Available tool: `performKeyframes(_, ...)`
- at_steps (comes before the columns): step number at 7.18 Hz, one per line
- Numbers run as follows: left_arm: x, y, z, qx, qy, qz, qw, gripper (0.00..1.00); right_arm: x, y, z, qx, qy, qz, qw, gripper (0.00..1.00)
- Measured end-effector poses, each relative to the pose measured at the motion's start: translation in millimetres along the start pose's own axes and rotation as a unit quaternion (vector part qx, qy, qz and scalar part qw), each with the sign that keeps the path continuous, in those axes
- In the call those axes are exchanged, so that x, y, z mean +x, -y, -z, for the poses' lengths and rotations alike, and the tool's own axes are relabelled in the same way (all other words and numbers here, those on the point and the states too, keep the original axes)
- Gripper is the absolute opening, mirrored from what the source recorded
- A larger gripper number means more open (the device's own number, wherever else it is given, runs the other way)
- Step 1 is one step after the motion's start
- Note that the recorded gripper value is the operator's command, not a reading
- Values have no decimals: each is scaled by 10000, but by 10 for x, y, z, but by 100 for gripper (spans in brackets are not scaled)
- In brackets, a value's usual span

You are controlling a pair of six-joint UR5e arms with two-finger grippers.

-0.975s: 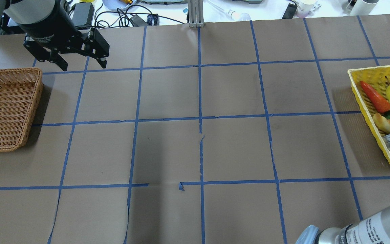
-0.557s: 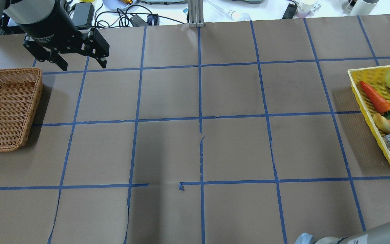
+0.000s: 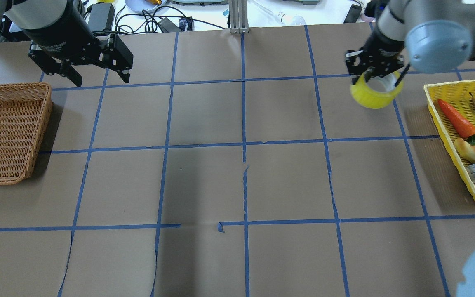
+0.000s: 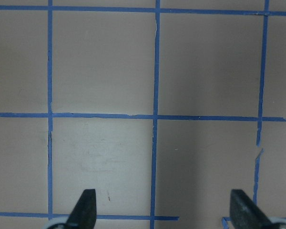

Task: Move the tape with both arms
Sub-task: 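Carry the tape roll to the table center and release it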

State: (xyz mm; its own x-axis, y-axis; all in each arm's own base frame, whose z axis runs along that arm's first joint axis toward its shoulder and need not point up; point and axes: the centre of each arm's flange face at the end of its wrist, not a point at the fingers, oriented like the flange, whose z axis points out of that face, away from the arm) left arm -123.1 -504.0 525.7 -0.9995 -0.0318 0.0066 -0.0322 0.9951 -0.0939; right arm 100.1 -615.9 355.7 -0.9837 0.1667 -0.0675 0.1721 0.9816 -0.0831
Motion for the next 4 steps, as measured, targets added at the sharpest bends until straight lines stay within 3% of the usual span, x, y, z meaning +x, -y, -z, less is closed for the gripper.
performKeyframes(2, 0, -1, 0, 0, 0, 1, 10000, 100, -909, 2, -395, 222, 64, -516, 9984, 0)
performKeyframes(4, 0, -10, 8, 7, 0, 0, 10000, 100, -1709, -22, -745, 283, -48, -879, 9957, 0)
